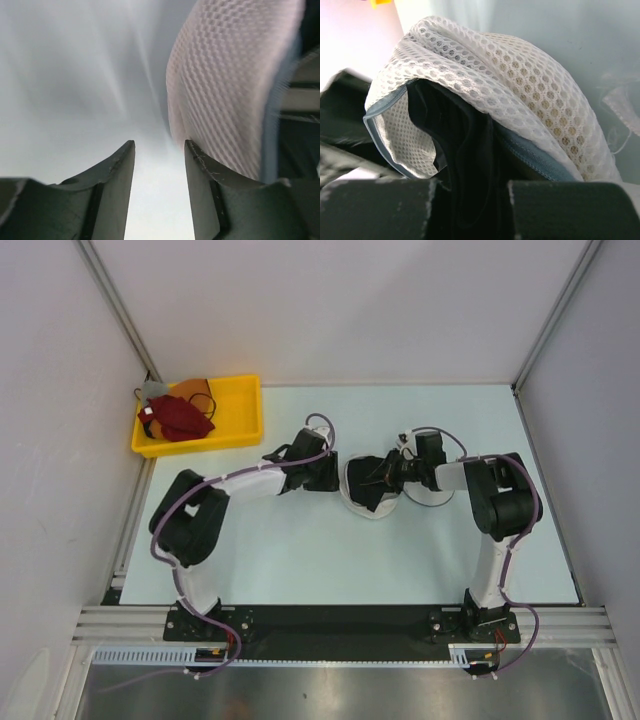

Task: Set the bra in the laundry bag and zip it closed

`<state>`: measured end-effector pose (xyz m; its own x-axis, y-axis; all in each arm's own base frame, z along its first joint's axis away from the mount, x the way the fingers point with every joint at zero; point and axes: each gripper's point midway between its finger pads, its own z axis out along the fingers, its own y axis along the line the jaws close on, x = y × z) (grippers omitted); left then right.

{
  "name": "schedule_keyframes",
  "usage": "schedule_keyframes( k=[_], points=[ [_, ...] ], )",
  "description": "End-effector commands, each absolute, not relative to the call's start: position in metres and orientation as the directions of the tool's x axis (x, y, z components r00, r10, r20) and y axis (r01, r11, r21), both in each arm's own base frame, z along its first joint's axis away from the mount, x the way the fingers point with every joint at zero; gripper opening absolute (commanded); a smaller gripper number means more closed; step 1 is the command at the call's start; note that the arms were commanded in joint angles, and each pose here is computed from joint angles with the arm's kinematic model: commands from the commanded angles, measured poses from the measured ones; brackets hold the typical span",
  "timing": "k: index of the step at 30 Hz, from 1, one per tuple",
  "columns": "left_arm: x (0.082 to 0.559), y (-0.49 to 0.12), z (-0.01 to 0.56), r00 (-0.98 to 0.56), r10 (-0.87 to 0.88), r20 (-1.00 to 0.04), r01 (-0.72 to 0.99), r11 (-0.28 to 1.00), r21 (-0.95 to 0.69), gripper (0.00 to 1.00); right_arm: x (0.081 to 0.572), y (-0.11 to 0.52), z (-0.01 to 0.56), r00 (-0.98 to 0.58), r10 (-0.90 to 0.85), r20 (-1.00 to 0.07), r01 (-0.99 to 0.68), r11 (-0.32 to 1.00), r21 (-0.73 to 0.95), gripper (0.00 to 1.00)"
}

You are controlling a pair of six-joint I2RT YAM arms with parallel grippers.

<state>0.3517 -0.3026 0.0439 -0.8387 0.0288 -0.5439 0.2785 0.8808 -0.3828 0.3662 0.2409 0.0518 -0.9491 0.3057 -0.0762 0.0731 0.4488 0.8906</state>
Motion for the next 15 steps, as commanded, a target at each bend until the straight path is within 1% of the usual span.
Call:
schedule_keyframes(
  k=[1, 2, 3, 4, 5, 6, 7, 8, 9, 10, 12, 13, 14, 15],
  points=[
    [0.355, -0.292, 0.129, -0.702, 0.025, -0.712, 0.362, 0.874, -0.325, 0.48, 0.371, 0.236, 0.035, -0.949, 0.279, -0.149, 0.035, 0.559, 0.828, 0.03],
    [0.352, -0.293, 0.139, -0.680, 0.035, -0.732, 0.378, 0.873, -0.310, 0.46, 0.371, 0.236, 0.034, -0.950, 0.273, -0.151, 0.032, 0.568, 0.823, 0.08],
    [0.352, -0.291, 0.160, -0.634, 0.026, -0.772, 0.384, 0.878, -0.286, 0.43, 0.373, 0.235, 0.036, -0.949, 0.268, -0.164, 0.021, 0.573, 0.819, 0.11],
    [0.345, -0.298, 0.168, -0.617, 0.043, -0.786, 0.412, 0.868, -0.276, 0.43, 0.374, 0.234, 0.035, -0.948, 0.265, -0.174, 0.016, 0.588, 0.809, 0.15],
    [0.343, -0.301, 0.176, -0.606, 0.039, -0.795, 0.423, 0.861, -0.281, 0.42, 0.371, 0.231, 0.032, -0.952, 0.255, -0.169, 0.020, 0.605, 0.796, 0.26],
    [0.338, -0.308, 0.184, -0.598, 0.038, -0.801, 0.448, 0.844, -0.295, 0.39, 0.373, 0.231, 0.039, -0.949, 0.251, -0.191, 0.002, 0.611, 0.792, 0.30],
    [0.332, -0.316, 0.191, -0.591, 0.042, -0.805, 0.469, 0.830, -0.302, 0.38, 0.369, 0.228, 0.039, -0.951, 0.251, -0.180, 0.019, 0.629, 0.777, 0.34],
    [0.331, -0.321, 0.194, -0.587, 0.041, -0.809, 0.483, 0.820, -0.308, 0.37, 0.369, 0.226, 0.041, -0.950, 0.245, -0.195, 0.008, 0.642, 0.767, 0.42],
    [0.326, -0.332, 0.199, -0.588, 0.050, -0.807, 0.523, 0.785, -0.332, 0.35, 0.370, 0.225, 0.050, -0.944, 0.244, -0.221, -0.011, 0.648, 0.761, 0.47],
    [0.326, -0.341, 0.190, -0.599, 0.072, -0.798, 0.542, 0.770, -0.337, 0.34, 0.367, 0.222, 0.052, -0.946, 0.245, -0.212, 0.003, 0.660, 0.751, 0.54],
    [0.324, -0.359, 0.192, -0.605, 0.079, -0.792, 0.589, 0.715, -0.378, 0.30, 0.366, 0.218, 0.064, -0.939, 0.256, -0.229, -0.004, 0.659, 0.752, 0.60],
    [0.329, -0.367, 0.176, -0.625, 0.096, -0.774, 0.588, 0.711, -0.386, 0.30, 0.362, 0.216, 0.066, -0.939, 0.261, -0.224, 0.004, 0.660, 0.751, 0.63],
    [0.331, -0.372, 0.171, -0.637, 0.106, -0.764, 0.587, 0.708, -0.392, 0.26, 0.360, 0.215, 0.070, -0.936, 0.268, -0.230, 0.004, 0.659, 0.752, 0.65],
    [0.337, -0.382, 0.178, -0.634, 0.101, -0.767, 0.597, 0.694, -0.403, 0.25, 0.360, 0.213, 0.079, -0.927, 0.280, -0.249, -0.001, 0.661, 0.750, 0.67]
  ],
)
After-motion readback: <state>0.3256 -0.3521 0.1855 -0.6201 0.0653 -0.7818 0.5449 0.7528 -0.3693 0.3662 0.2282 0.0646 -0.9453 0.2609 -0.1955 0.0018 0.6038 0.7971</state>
